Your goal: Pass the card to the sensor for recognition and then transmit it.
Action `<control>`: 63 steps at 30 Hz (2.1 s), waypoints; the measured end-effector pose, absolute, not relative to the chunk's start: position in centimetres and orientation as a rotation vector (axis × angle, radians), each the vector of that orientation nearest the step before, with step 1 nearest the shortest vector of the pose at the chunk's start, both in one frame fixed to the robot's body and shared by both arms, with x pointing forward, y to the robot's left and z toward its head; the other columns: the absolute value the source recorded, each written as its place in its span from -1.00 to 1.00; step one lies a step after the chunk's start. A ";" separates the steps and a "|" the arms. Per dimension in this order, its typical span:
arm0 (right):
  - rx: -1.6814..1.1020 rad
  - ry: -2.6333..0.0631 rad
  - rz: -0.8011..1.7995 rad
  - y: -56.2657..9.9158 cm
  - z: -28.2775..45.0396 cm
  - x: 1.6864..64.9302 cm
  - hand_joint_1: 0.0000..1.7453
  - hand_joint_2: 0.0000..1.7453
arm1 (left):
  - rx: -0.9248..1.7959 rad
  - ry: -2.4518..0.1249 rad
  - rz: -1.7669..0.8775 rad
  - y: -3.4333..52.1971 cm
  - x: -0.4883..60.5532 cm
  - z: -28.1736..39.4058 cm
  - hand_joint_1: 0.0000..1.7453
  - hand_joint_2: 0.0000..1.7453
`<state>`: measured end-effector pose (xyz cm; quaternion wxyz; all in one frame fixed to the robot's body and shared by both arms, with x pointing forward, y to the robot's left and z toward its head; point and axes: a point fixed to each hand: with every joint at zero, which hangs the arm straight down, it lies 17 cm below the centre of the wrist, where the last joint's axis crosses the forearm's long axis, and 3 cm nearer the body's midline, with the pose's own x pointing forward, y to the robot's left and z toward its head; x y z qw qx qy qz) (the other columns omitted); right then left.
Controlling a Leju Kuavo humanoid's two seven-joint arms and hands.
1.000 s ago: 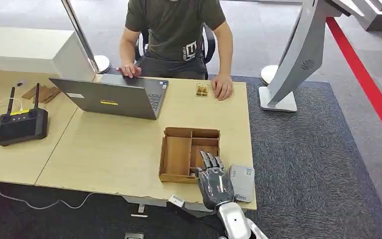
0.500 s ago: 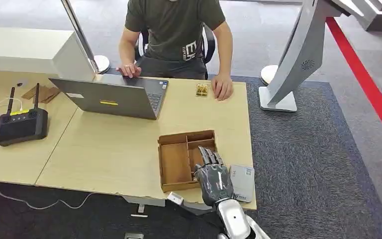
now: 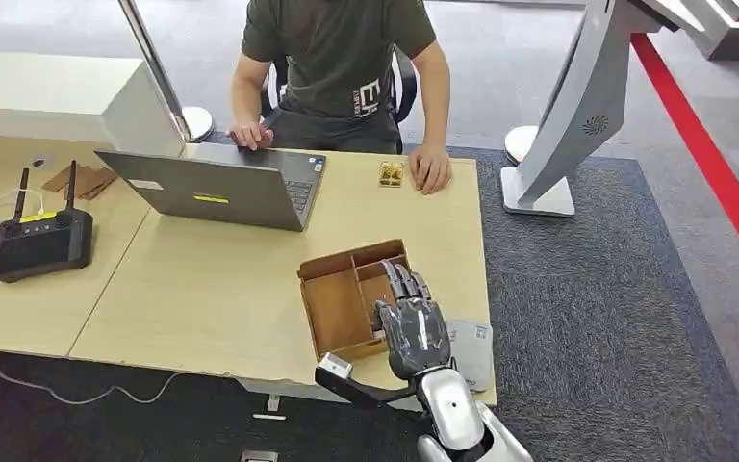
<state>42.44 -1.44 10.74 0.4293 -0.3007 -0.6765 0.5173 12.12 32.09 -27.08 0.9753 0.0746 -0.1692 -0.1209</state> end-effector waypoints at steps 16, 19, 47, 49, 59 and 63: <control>-0.713 -1.865 1.173 1.0 19.4 45.2 1.00 1.00 | 0.126 -0.337 -0.248 31.5 13.0 -26.9 -1.00 1.00; -0.683 -1.910 1.158 2.4 22.1 46.7 1.00 1.00 | 0.119 -0.337 -0.250 31.3 13.7 -26.8 -1.00 1.00; -0.838 -1.771 1.366 8.1 23.1 51.4 1.00 1.00 | 0.087 -0.341 -0.250 30.1 14.4 -26.6 -1.00 1.00; -0.839 -1.764 1.372 8.1 22.9 51.4 1.00 1.00 | 0.087 -0.341 -0.250 30.1 14.4 -26.6 -1.00 1.00; -0.840 -1.733 1.390 7.8 21.7 51.6 1.00 1.00 | 0.078 -0.324 -0.247 29.9 13.5 -26.8 -1.00 1.00; -0.865 -1.727 1.394 7.4 21.6 52.0 1.00 1.00 | 0.081 -0.306 -0.249 30.0 13.0 -27.0 -1.00 1.00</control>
